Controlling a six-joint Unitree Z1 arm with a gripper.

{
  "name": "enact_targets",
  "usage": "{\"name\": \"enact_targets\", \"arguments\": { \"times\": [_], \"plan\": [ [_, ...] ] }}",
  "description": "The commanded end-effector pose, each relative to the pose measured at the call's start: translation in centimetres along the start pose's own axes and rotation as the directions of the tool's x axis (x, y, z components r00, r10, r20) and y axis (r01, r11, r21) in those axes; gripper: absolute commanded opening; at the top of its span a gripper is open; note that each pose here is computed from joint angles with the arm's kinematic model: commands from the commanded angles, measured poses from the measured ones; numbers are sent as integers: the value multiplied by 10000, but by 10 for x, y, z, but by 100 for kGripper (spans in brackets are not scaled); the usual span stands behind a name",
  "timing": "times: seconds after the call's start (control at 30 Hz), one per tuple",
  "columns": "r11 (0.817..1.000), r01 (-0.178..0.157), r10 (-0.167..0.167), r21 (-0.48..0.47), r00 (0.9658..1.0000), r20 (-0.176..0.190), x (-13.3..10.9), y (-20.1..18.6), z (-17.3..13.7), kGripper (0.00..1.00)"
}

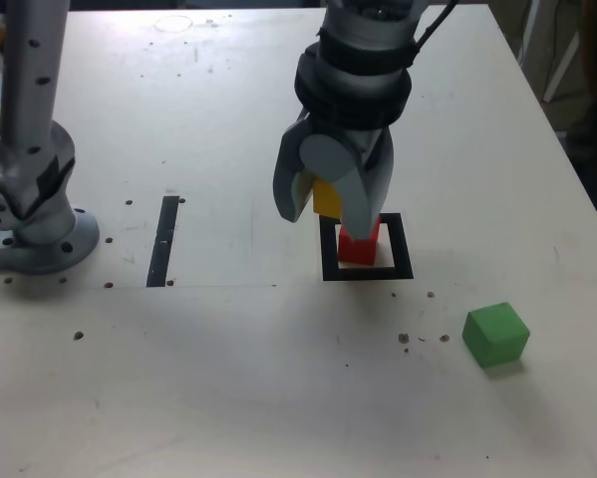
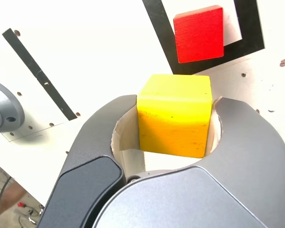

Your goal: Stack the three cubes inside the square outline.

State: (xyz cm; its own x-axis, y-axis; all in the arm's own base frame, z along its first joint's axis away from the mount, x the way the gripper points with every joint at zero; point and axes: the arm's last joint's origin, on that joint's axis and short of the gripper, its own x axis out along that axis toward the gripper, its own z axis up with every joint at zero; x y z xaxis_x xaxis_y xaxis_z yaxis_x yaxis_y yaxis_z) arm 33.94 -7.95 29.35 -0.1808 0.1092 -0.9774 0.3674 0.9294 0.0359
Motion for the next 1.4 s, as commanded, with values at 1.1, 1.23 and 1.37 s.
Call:
{"name": "enact_targets", "arguments": {
  "times": [1.1, 1.23, 1.37],
  "plan": [
    [9991, 414, -415, -72, 9991, -105, 34, 34, 25, 35],
    [9991, 410, -410, -51, 9991, -83, 34, 34, 26, 35],
    [9992, 409, -409, -26, 9991, -86, 35, 34, 26, 51]
  ]
}}
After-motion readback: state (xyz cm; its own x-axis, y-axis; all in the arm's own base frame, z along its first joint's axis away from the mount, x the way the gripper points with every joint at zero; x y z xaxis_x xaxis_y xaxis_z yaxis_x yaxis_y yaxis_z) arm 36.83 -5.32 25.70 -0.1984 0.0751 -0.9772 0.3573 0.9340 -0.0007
